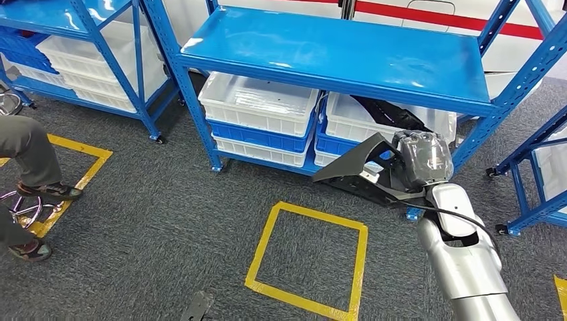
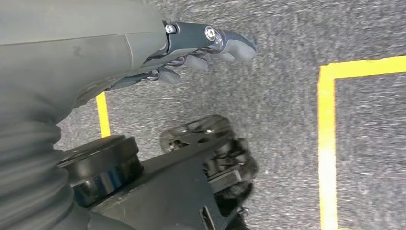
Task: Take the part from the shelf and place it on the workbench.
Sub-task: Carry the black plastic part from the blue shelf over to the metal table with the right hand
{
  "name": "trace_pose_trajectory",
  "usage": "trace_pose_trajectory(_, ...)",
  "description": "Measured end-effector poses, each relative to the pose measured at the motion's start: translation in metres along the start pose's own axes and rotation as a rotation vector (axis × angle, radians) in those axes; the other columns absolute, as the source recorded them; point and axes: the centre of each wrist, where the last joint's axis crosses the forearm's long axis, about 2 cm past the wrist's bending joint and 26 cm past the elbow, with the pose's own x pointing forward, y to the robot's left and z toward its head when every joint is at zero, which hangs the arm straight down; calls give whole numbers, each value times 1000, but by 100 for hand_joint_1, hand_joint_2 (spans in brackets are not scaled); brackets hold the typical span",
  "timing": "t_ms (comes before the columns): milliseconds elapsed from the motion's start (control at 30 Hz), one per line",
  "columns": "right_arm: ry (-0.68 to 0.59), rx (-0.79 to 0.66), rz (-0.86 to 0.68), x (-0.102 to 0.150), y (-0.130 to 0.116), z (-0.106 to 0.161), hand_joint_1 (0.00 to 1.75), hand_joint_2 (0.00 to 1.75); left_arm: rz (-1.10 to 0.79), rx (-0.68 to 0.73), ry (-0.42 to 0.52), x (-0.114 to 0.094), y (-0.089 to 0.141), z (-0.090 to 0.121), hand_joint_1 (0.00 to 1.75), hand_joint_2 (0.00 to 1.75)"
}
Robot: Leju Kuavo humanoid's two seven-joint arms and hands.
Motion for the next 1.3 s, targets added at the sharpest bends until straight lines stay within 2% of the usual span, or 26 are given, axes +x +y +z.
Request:
trace_pose_trajectory(400, 26, -23, 18, 0, -5, 10, 157, 175, -30, 3, -31, 12, 7, -6, 0, 175)
trace_pose_trajectory(867, 29, -5, -3, 2, -3, 15, 157, 175, -22, -13, -20, 3, 3, -2, 0, 175)
trace_pose_trajectory(1300, 20, -21, -19, 6, -4, 13, 157, 175, -38, 11, -18, 4, 9, -4, 0, 175)
